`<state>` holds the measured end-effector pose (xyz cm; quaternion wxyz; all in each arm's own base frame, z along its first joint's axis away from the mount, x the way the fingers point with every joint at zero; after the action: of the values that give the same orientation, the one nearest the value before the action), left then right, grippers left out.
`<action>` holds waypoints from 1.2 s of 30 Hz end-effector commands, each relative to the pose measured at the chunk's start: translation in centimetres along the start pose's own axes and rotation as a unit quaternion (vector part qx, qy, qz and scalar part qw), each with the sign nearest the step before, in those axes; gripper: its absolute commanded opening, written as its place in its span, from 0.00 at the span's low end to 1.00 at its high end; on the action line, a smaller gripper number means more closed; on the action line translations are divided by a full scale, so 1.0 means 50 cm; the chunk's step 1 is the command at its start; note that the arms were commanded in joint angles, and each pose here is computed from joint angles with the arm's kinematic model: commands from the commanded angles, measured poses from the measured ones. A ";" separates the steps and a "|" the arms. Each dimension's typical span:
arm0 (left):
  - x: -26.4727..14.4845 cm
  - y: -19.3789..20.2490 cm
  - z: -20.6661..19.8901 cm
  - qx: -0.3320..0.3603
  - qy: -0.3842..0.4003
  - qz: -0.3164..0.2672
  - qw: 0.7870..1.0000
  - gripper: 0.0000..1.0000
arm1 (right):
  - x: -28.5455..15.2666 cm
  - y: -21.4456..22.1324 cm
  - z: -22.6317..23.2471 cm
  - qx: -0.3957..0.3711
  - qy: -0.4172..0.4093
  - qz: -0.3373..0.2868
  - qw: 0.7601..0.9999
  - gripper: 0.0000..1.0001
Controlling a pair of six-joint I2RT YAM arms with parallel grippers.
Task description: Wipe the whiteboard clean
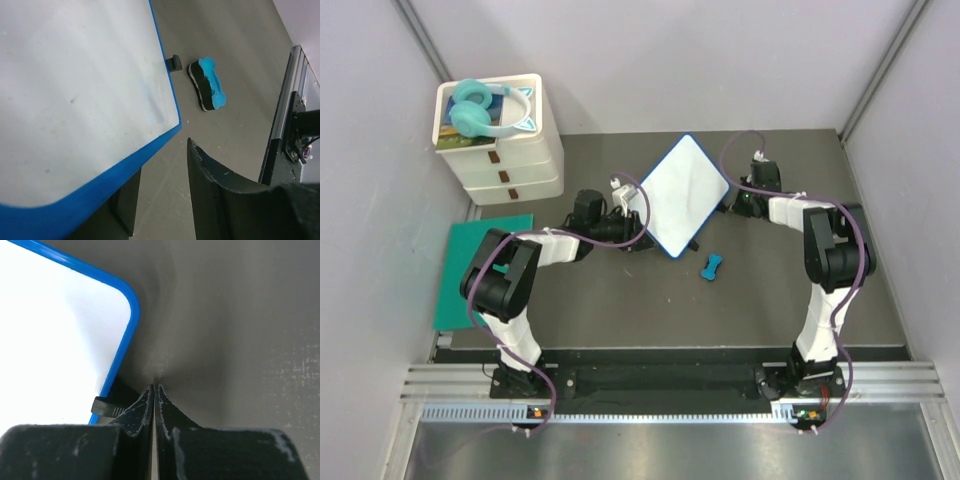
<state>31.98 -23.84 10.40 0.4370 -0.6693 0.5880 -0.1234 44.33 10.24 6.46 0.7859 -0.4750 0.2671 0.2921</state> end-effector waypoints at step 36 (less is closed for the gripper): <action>-0.144 0.107 0.002 -0.083 -0.236 -0.084 0.965 0.57 | -0.086 0.146 0.180 -0.052 -0.145 0.042 0.987 0.00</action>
<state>25.87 -18.04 6.84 0.4767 -0.7339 0.4819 0.0436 38.28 18.09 6.24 0.7712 -0.4545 0.1917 0.4024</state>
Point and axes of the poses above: each gripper's point midway between its finger pads, its own x axis out along the fingers, its own z axis along the line the jaws close on, y = z × x, the point moved 5 cm from there along -x, back along the fingers, and after that the axes turned 2 degrees about x, right-handed, at the moved point
